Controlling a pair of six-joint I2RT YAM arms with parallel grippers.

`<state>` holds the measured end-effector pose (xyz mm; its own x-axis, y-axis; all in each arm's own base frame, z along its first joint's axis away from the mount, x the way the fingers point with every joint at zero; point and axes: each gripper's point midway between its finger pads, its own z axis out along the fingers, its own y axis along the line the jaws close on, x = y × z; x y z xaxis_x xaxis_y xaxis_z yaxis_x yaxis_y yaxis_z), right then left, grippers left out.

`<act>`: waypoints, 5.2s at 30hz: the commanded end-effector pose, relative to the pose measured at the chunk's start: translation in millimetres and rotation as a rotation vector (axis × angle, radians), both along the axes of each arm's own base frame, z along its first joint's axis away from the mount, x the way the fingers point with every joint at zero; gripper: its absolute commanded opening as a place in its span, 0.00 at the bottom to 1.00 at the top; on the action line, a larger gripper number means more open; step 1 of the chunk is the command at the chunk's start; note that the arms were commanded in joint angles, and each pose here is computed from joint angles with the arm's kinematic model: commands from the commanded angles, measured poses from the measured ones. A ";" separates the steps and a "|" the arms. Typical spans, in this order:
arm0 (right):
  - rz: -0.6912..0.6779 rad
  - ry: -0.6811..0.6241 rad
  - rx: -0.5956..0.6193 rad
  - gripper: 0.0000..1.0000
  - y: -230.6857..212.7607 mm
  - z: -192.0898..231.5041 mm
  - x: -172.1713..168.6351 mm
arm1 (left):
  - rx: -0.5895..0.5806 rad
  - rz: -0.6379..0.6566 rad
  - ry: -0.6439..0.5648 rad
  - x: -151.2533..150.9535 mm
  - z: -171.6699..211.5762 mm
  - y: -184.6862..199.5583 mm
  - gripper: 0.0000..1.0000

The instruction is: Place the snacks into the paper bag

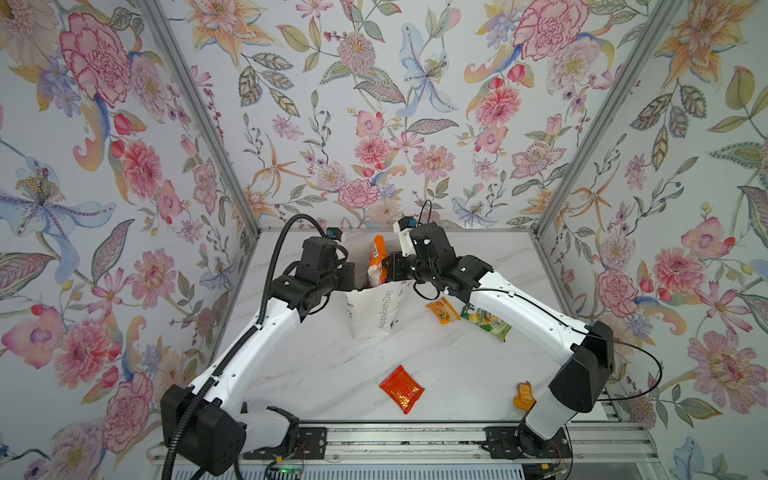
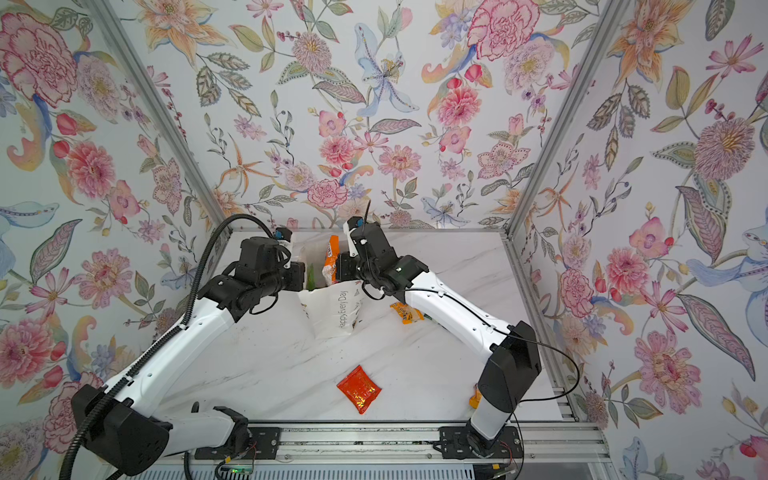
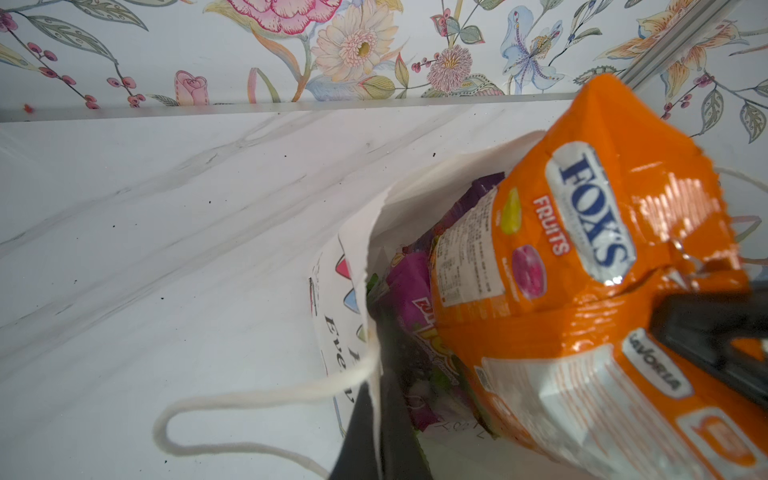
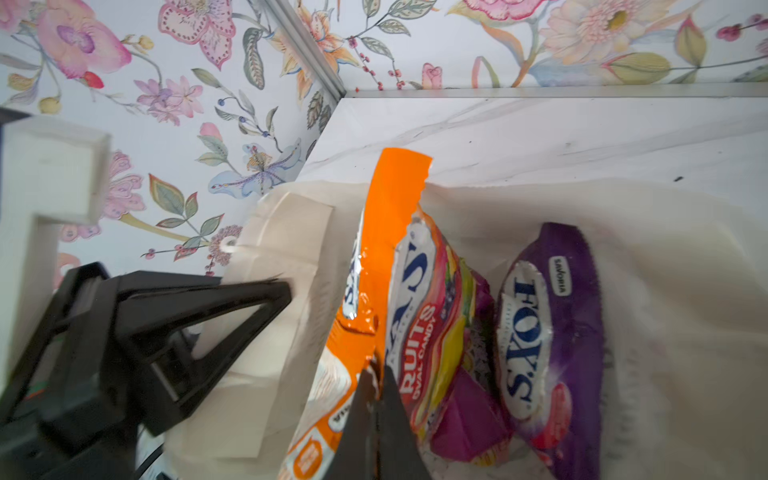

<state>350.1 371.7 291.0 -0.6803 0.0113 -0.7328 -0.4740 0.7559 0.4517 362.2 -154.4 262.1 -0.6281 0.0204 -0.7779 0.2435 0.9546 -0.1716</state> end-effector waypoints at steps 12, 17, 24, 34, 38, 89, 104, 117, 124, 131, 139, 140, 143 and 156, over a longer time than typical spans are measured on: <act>-0.142 -0.084 -0.101 0.49 -52.6 23.5 11.6 | -0.019 0.006 -0.091 7.3 22.7 3.7 0.00; -0.212 -0.111 -0.196 0.57 -80.5 24.9 22.9 | -0.027 -0.009 -0.087 7.3 22.3 0.7 0.00; -0.255 -0.050 -0.290 0.60 -109.3 5.1 42.4 | -0.028 -0.019 -0.082 7.7 21.8 -1.3 0.00; -0.195 0.077 -0.365 0.46 -106.3 -28.7 51.7 | -0.025 -0.022 -0.079 7.8 20.4 -1.8 0.00; -0.157 0.102 -0.354 0.45 -95.6 -35.6 50.6 | -0.025 -0.024 -0.077 7.6 19.8 -2.1 0.00; -0.053 0.013 -0.159 0.00 -70.3 11.7 -7.8 | 0.087 -0.073 -0.002 1.4 21.0 -37.7 0.00; -0.122 -0.046 -0.118 0.58 -105.3 41.0 -12.6 | 0.109 -0.043 -0.087 -3.4 19.0 -22.8 0.00; -0.328 -0.194 -0.121 0.99 -186.4 76.0 -33.3 | 0.149 -0.030 -0.118 -5.8 16.2 -14.0 0.00; -0.563 -0.148 -0.179 0.99 -266.5 31.7 -32.0 | 0.148 -0.040 -0.136 -6.9 16.3 -14.1 0.00; -0.766 0.079 -0.140 0.99 -328.1 -49.3 -18.7 | 0.154 -0.031 -0.145 -7.3 18.6 -11.8 0.00; -0.866 0.312 -0.165 0.99 -346.3 -119.4 6.6 | 0.155 -0.026 -0.143 -7.0 17.8 -11.0 0.00; -0.863 0.327 -0.175 0.99 -345.3 -124.3 11.3 | 0.155 -0.026 -0.142 -7.0 17.4 -11.0 0.00; -0.863 0.357 -0.200 0.99 -344.1 -134.9 23.0 | 0.156 -0.024 -0.143 -6.8 17.6 -10.7 0.00; -0.715 0.479 -0.347 0.99 -298.2 -189.4 71.1 | 0.164 -0.022 -0.141 -6.3 16.0 -10.2 0.00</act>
